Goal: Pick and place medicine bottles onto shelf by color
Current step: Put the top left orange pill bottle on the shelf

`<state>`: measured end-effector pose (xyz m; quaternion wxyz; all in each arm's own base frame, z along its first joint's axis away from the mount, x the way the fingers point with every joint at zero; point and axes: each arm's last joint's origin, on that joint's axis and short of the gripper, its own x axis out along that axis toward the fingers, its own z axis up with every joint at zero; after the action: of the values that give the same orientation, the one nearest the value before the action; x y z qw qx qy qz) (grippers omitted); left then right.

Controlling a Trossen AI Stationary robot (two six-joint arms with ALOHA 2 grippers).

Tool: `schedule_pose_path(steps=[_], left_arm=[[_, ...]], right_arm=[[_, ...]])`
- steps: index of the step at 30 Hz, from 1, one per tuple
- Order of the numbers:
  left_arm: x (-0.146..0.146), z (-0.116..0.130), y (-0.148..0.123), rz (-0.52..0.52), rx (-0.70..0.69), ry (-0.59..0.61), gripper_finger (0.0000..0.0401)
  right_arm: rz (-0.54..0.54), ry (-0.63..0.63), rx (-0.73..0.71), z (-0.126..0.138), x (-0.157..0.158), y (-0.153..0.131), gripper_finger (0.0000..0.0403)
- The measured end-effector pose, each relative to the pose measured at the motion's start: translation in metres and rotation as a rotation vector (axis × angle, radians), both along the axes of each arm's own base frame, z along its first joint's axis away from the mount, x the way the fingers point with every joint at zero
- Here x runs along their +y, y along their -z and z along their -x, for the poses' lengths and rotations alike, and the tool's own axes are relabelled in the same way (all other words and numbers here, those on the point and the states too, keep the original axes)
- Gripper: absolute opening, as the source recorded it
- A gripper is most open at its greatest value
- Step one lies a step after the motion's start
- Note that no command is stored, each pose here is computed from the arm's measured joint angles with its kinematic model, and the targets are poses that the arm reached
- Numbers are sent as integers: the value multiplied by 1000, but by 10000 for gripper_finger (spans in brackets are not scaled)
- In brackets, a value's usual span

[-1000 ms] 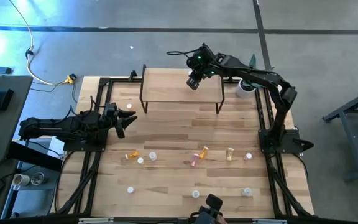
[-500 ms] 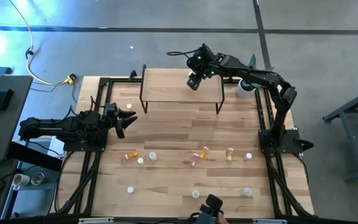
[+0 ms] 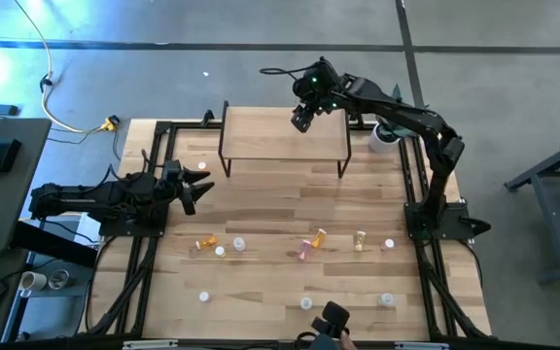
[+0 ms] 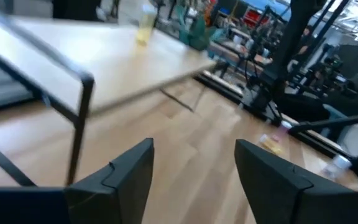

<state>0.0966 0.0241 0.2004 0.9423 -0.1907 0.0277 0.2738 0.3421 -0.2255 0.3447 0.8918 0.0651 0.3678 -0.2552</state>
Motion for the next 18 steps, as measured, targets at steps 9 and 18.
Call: schedule_pose_path(steps=[9, 18], left_arm=[[1, 24, -40, -145, 212, -135, 215], [3, 41, -83, -251, 269, -274, 211]], right_arm=[[61, -16, -59, 0, 0, -28, 197], [125, -32, -117, 3, 2, -55, 197]])
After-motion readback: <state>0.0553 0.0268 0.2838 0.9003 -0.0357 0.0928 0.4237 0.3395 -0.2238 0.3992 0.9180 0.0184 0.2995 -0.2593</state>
